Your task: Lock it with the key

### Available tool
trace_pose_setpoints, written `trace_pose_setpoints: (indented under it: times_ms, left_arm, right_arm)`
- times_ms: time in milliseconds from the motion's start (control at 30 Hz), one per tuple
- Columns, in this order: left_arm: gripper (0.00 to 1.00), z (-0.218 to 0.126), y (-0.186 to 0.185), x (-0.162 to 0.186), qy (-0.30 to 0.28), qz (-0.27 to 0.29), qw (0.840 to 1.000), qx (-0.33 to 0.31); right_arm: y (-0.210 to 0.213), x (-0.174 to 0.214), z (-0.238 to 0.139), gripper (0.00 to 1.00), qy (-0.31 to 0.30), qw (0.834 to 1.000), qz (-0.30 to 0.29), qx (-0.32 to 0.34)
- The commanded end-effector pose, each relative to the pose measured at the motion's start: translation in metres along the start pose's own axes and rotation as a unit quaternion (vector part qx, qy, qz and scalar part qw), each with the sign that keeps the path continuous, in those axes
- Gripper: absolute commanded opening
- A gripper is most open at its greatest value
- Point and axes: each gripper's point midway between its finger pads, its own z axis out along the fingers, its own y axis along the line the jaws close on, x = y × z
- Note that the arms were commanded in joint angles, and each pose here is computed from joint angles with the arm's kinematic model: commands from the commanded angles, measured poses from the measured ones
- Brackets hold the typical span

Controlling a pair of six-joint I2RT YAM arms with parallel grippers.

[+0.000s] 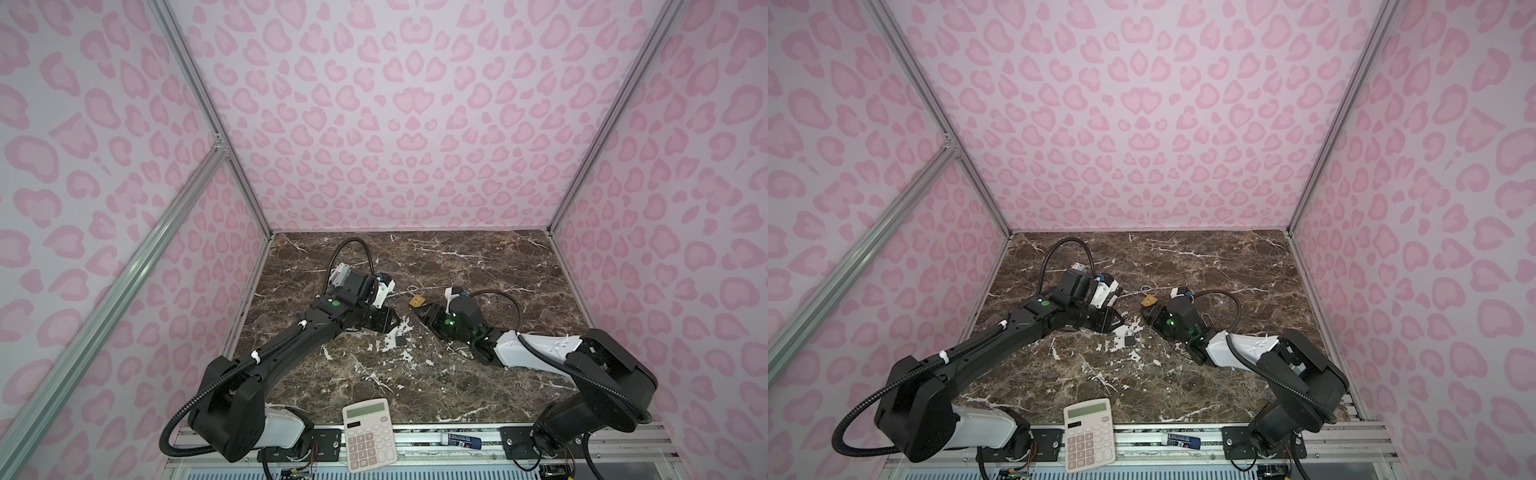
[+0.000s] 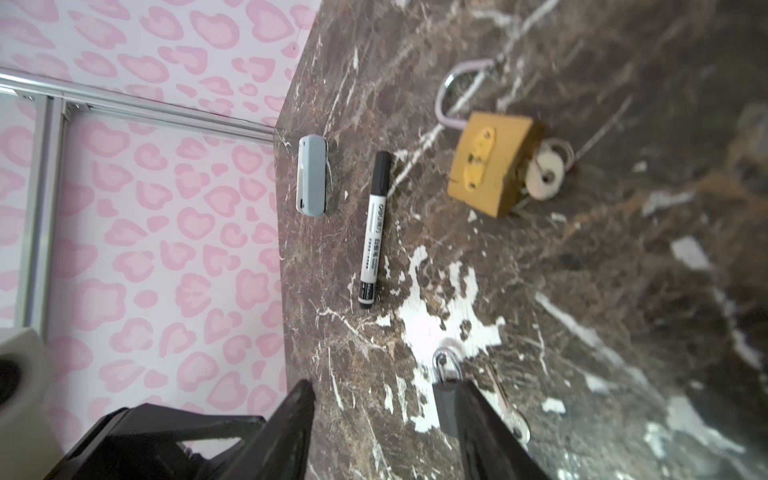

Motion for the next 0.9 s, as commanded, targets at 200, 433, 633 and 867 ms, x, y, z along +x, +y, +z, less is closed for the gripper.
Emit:
trace_pose_setpoints:
  times_ms: [200, 433, 633, 867]
  left_arm:
    - [0.43, -0.003, -0.004, -0.007, -0.016, -0.01, 1.0, 0.011]
    - [0.44, -0.004, -0.003, -0.01, -0.022, -0.026, 0.999, 0.018]
    - [0.44, -0.002, -0.001, -0.012, -0.021, -0.037, 0.999, 0.024]
    - [0.44, 0.003, 0.003, -0.007, -0.016, -0.058, 0.997, 0.037]
  right_arm:
    - [-0.04, -0.016, -0.002, 0.62, 0.143, 0.918, -0.338, 0.151]
    - [-0.047, -0.025, 0.018, 0.67, 0.21, 0.85, -0.459, 0.151]
    - [-0.052, -0.033, 0.037, 0.73, 0.23, 0.82, -0.502, 0.151]
    - [-0.059, -0.036, 0.054, 0.75, 0.253, 0.807, -0.512, 0.152]
